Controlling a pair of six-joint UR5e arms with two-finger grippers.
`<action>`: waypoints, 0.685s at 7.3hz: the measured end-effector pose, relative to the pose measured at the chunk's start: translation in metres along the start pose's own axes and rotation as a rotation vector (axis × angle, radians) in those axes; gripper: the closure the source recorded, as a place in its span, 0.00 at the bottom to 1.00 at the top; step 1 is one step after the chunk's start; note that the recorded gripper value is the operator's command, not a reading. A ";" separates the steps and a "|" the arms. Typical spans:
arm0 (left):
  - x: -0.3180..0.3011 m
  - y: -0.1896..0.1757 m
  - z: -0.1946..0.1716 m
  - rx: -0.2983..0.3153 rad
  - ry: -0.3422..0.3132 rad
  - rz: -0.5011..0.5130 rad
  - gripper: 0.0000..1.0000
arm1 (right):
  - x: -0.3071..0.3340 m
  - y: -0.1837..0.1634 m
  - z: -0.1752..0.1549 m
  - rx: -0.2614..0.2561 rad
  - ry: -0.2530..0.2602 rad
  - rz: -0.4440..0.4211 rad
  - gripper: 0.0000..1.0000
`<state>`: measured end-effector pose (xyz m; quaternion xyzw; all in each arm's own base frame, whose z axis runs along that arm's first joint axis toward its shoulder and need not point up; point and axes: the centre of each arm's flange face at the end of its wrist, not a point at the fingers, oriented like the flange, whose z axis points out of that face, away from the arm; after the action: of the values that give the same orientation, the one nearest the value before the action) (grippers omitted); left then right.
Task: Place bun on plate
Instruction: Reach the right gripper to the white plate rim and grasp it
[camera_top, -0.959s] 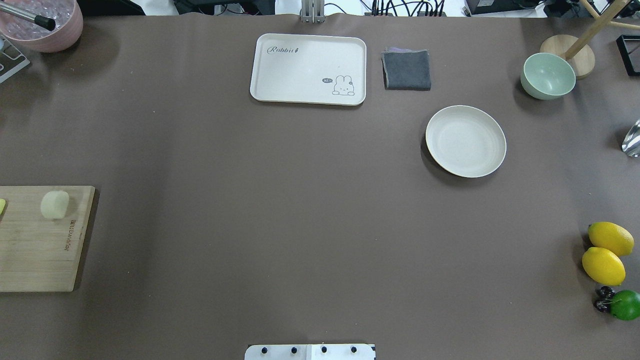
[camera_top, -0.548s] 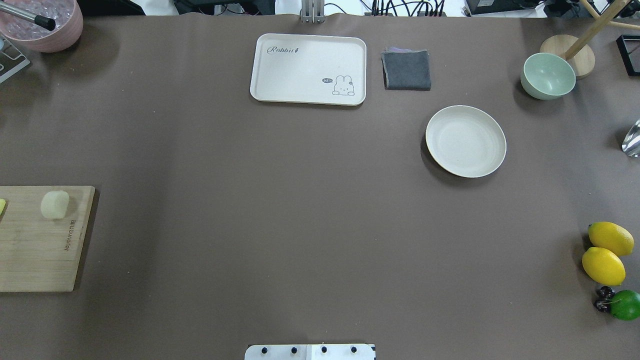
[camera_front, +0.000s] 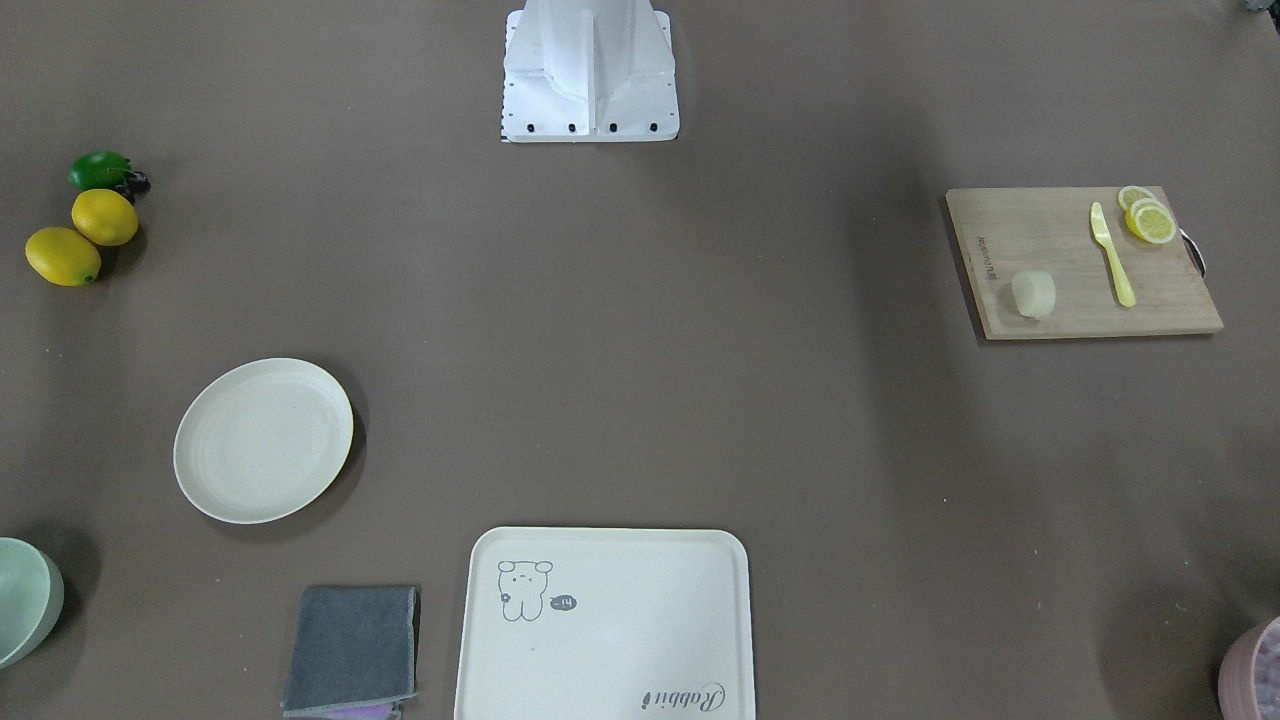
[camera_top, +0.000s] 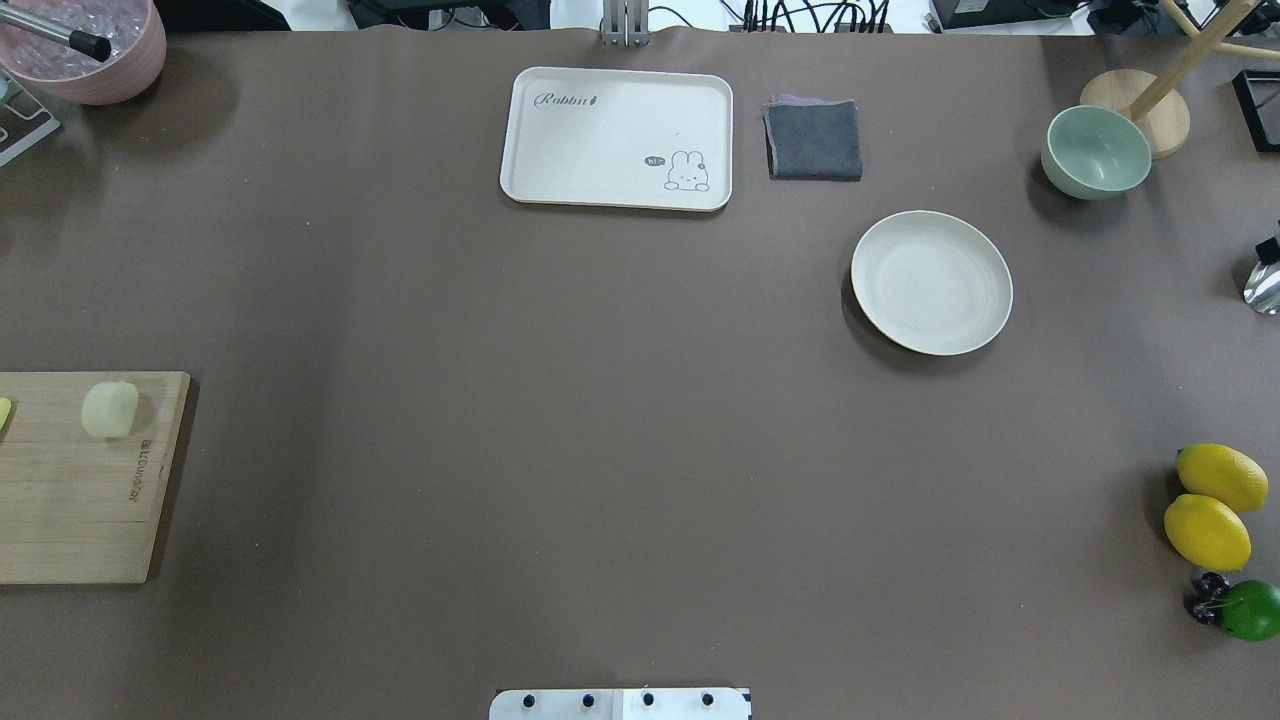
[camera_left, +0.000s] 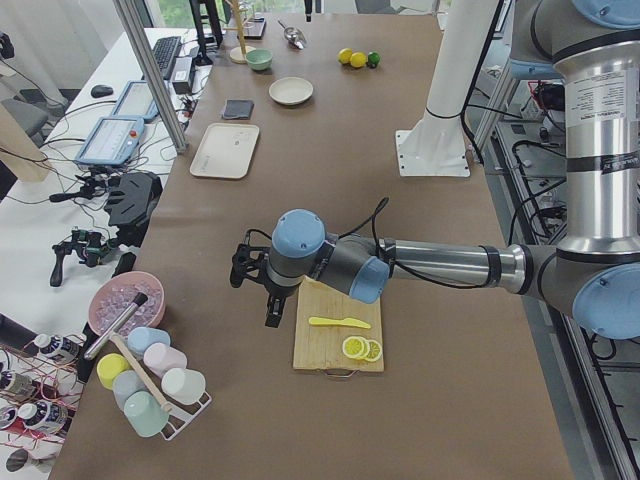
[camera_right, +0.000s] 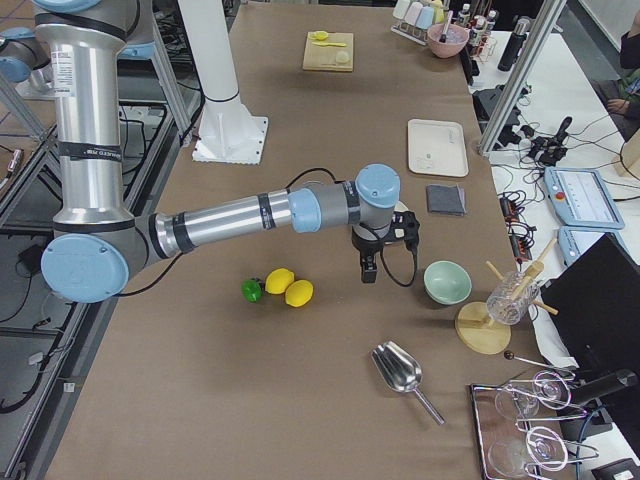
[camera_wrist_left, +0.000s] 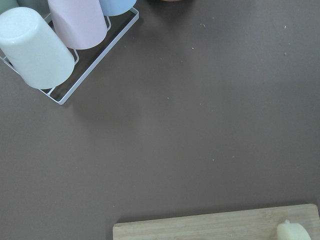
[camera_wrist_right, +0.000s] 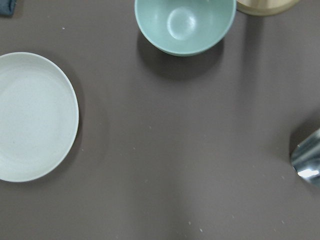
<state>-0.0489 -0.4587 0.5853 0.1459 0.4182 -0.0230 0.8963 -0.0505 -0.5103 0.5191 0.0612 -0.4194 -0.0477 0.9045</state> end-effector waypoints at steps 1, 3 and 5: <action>-0.001 0.001 0.001 0.025 0.007 0.004 0.02 | -0.021 -0.014 0.021 0.035 -0.008 -0.009 0.00; -0.002 0.002 0.002 0.051 0.013 -0.006 0.02 | -0.081 -0.039 0.084 0.102 -0.003 -0.006 0.00; -0.003 0.002 0.002 0.058 0.015 -0.005 0.02 | -0.126 -0.040 0.138 0.129 -0.008 0.002 0.00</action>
<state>-0.0488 -0.4577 0.5889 0.1710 0.4243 -0.0365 0.8885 -0.2385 -0.5424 0.5070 0.1189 -0.4254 -0.0198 0.8969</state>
